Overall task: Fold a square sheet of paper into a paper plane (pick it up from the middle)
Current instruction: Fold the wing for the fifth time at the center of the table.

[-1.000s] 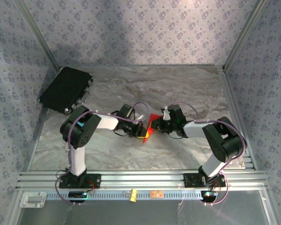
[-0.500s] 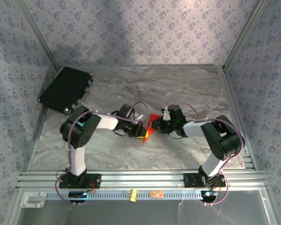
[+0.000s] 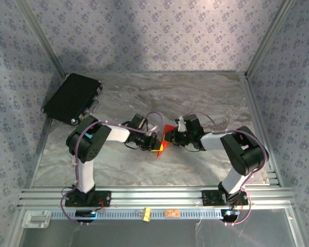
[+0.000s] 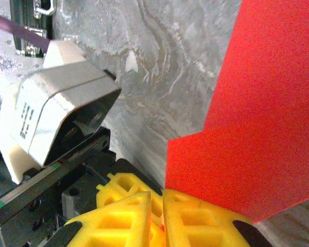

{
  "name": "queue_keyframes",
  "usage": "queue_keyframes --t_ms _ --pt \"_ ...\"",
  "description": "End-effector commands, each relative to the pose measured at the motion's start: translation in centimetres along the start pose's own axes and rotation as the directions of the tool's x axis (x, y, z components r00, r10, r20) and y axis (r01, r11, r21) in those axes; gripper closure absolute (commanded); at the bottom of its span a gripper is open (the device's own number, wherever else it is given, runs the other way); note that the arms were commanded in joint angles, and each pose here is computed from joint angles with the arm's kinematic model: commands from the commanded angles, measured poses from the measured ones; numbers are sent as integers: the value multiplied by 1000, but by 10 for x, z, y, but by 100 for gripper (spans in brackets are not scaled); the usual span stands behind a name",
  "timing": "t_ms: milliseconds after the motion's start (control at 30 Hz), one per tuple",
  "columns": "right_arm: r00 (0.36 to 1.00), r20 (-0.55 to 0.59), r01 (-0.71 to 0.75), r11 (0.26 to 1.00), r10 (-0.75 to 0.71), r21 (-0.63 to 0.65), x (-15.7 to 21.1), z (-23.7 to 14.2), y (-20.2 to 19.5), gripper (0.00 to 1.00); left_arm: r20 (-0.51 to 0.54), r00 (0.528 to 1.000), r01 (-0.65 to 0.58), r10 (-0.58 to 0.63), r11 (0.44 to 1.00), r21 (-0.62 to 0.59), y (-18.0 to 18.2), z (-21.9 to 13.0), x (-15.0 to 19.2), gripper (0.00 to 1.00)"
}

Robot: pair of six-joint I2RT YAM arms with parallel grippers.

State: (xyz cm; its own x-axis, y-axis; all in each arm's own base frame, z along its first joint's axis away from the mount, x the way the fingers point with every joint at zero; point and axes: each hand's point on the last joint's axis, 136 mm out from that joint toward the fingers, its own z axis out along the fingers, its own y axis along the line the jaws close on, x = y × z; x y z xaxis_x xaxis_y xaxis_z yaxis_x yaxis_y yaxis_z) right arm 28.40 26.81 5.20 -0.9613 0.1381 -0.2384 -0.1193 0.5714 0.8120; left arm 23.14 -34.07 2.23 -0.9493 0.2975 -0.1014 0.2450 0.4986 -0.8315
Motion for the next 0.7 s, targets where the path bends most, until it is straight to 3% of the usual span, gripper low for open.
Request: queue_keyframes --t_ms 0,233,667 --pt "999 -32 19 1000 -19 0 2 6 1 85 -26 992 119 -122 987 -112 40 1 13 100" --pt "1000 5 -13 996 12 86 -8 9 -17 85 -31 991 125 -129 985 -117 40 1 14 100" --pt "999 16 -47 990 45 133 -10 14 -35 85 -39 991 126 -132 984 -126 42 1 15 100"
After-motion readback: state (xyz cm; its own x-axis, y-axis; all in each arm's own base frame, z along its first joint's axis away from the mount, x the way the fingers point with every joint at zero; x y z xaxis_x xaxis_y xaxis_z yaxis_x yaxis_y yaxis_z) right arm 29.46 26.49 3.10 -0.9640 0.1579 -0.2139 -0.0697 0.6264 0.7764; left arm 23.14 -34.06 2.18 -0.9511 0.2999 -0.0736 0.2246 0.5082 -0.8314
